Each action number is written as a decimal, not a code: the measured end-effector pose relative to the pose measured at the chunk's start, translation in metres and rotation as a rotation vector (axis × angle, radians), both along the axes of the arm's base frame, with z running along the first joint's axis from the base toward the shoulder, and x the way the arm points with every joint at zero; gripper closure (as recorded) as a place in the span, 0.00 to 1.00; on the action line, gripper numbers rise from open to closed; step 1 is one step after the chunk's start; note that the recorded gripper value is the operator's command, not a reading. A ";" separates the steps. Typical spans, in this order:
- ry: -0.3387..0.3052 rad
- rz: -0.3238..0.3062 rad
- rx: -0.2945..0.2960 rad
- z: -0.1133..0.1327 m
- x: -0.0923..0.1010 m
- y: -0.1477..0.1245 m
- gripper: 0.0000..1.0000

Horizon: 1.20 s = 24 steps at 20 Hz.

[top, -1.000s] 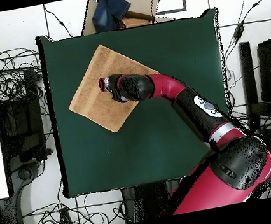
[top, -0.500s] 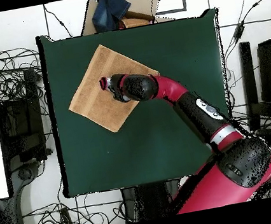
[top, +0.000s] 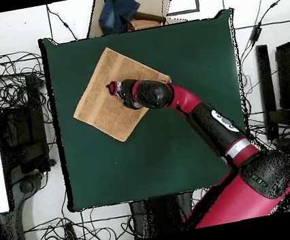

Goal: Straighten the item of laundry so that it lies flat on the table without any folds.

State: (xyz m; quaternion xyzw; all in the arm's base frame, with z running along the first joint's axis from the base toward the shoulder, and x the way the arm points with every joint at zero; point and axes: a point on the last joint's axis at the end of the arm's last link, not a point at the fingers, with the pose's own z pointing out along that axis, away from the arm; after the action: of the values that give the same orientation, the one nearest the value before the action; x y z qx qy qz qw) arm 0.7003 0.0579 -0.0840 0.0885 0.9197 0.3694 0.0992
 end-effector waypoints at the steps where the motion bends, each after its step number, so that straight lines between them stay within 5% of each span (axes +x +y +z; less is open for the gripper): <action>1: 0.000 -0.001 0.002 0.000 0.000 0.000 1.00; 24: -0.014 -0.017 0.015 -0.001 0.002 0.007 1.00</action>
State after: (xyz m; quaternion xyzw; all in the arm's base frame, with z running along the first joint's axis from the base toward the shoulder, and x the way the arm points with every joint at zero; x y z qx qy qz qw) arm 0.7022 0.0650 -0.0854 0.0944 0.9155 0.3759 0.1082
